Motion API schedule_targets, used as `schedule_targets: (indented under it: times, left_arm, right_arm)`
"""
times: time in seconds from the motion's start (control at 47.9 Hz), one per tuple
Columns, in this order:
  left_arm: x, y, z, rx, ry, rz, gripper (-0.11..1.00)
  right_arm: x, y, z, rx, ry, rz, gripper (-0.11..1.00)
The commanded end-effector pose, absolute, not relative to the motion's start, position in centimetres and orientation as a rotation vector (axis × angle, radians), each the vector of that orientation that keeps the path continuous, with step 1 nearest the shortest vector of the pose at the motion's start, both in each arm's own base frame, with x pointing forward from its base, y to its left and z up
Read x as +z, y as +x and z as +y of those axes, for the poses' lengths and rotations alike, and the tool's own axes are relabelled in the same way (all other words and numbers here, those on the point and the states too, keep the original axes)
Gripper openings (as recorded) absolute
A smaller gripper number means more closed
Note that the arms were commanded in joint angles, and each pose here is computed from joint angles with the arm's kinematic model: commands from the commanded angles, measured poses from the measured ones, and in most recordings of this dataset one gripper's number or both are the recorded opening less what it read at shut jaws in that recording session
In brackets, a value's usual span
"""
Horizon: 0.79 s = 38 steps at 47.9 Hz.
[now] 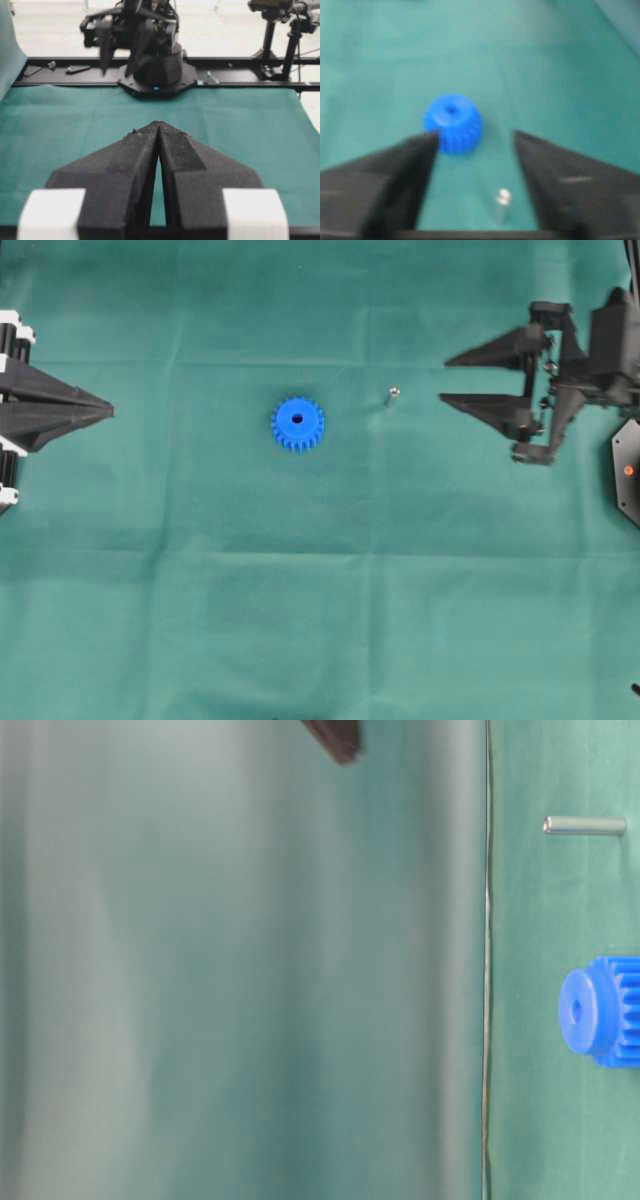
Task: Insert the shaft placed at a random location into the center hole of the small gear at another random location.
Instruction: 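Move the right gripper left toward the silver shaft, fingers open, then close the right gripper on the silver shaft and lift it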
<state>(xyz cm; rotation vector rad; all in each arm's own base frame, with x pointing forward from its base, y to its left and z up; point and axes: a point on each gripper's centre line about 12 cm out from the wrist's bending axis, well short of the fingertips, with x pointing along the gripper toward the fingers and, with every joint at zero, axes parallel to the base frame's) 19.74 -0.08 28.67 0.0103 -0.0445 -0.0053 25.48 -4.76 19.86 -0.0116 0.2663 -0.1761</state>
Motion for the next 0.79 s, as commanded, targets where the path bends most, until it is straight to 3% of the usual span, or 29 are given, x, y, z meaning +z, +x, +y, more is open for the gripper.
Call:
schedule_targets:
  times: [0.0, 0.042, 0.146, 0.773]
  left_arm:
    - [29.5, 20.0, -0.1, -0.004, 0.012, -0.064, 0.0]
    - [29.5, 20.0, -0.1, -0.004, 0.01, -0.063, 0.0]
    - [29.4, 20.1, -0.1, -0.004, 0.012, -0.06, 0.0]
    - [29.1, 20.1, -0.1, -0.006, 0.01, -0.046, 0.0]
  right_arm:
    - [19.5, 26.7, -5.5, -0.191, -0.039, 0.251, 0.82]
    - [18.7, 27.1, -5.8, -0.197, -0.041, 0.264, 0.88]
    - [17.2, 28.1, -6.3, -0.206, -0.035, 0.293, 0.79]
    - [10.2, 30.7, -8.1, -0.241, -0.001, 0.43, 0.79]
